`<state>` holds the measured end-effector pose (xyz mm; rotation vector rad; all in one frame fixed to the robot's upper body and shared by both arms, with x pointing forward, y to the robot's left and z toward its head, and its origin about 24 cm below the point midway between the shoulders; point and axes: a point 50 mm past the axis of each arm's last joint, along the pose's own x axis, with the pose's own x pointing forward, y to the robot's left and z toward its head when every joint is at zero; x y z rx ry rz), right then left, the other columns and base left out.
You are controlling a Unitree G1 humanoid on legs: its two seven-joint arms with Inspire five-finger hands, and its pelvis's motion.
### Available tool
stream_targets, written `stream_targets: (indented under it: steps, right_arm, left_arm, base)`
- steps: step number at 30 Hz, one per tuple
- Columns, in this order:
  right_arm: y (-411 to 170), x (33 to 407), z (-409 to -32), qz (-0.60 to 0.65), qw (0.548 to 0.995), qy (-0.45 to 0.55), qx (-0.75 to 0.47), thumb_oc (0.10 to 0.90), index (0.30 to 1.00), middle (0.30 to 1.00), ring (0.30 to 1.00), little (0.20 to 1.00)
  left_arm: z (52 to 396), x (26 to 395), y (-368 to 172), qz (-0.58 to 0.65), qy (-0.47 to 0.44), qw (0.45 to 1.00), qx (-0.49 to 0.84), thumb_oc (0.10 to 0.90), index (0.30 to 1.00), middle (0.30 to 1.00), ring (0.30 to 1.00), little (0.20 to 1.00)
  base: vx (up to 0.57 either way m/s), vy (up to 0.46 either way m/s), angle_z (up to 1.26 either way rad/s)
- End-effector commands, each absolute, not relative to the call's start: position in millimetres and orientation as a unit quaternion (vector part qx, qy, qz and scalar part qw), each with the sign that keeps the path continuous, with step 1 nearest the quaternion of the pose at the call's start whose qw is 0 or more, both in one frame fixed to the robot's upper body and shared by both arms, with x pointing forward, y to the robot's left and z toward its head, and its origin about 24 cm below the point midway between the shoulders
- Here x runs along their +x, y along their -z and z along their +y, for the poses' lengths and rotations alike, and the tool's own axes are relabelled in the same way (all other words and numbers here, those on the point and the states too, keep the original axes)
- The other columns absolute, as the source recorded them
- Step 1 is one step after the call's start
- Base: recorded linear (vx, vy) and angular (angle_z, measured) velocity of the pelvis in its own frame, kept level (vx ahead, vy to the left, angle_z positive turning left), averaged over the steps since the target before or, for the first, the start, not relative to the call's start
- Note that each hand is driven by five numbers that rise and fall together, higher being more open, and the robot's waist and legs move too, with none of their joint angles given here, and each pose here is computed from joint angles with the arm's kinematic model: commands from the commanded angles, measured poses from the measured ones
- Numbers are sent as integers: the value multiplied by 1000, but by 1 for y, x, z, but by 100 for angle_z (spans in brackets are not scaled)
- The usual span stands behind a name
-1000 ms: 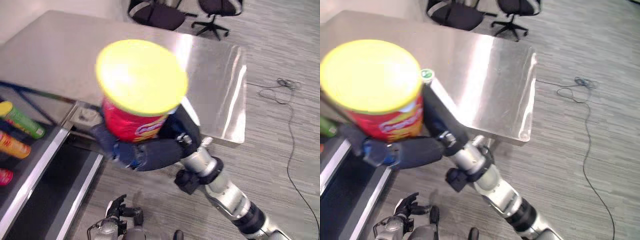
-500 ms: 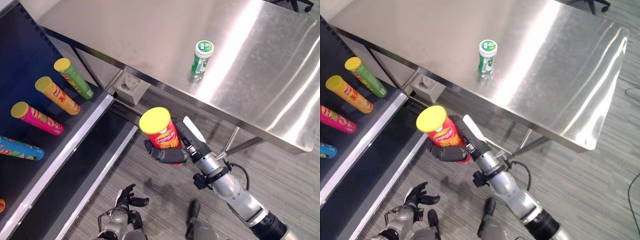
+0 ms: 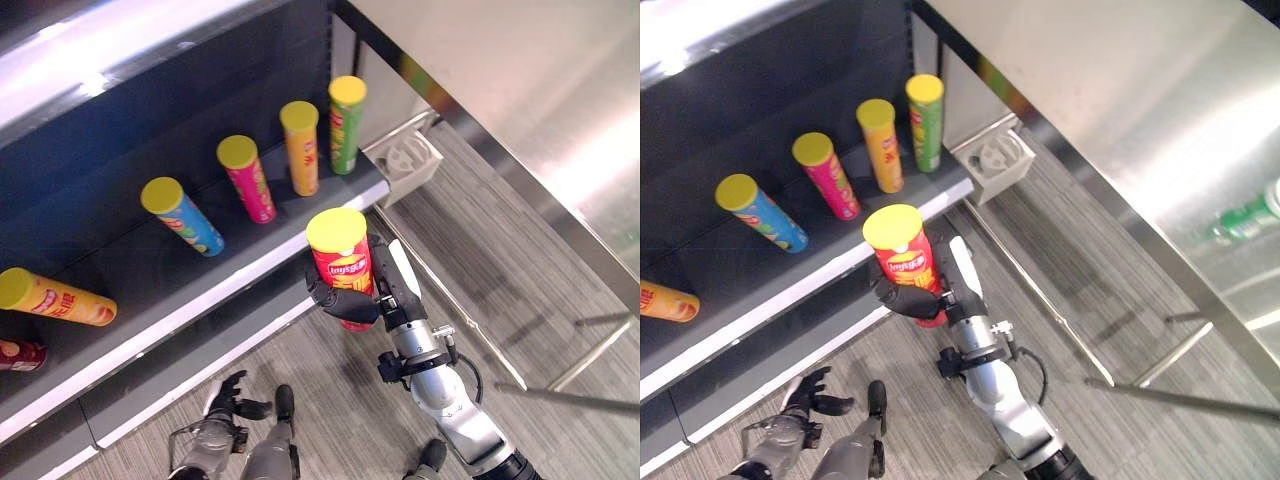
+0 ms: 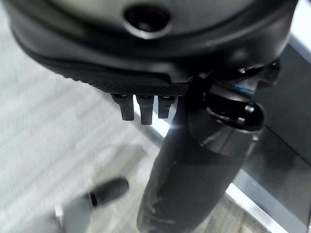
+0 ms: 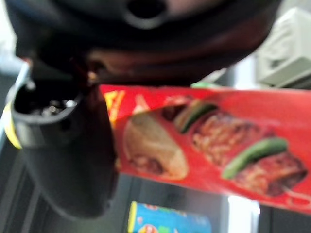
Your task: Put the goods on the table back onto the shelves and tidy them up.
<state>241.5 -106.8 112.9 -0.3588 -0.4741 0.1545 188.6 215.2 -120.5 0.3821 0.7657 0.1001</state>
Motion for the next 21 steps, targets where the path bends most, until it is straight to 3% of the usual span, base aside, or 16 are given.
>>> stream_targets:
  steps: [1,10,11,12,16,21]
  right_arm:
    - [-170,230,-111,-390,909,-38,-144,400,300,300,300,300]
    - [-146,219,-127,-366,910,-13,-195,400,300,300,300,300]
    - [-144,220,-128,-364,910,-8,-198,400,300,300,300,300]
    - [-136,222,-132,-364,906,7,-214,400,300,300,300,300]
    - [-117,220,-119,-335,916,-28,-218,400,300,300,300,300]
    - [-107,222,-112,-317,920,-46,-223,400,300,300,300,300]
  left_arm:
    - [179,189,123,345,31,920,182,800,900,900,900,900]
    - [166,176,132,362,91,904,210,800,900,900,900,900]
    - [169,177,131,362,74,907,203,800,900,900,900,900]
    - [200,169,132,378,52,904,191,800,900,900,900,900]
    - [193,192,125,365,-19,917,160,800,900,900,900,900]
    - [187,187,129,377,-77,918,101,800,900,900,900,900]
  base:
    - [-13,189,10]
    - [24,47,33]
    - [89,-31,5]
    - [112,-41,0]
    - [11,18,26]
    - [-5,127,42]
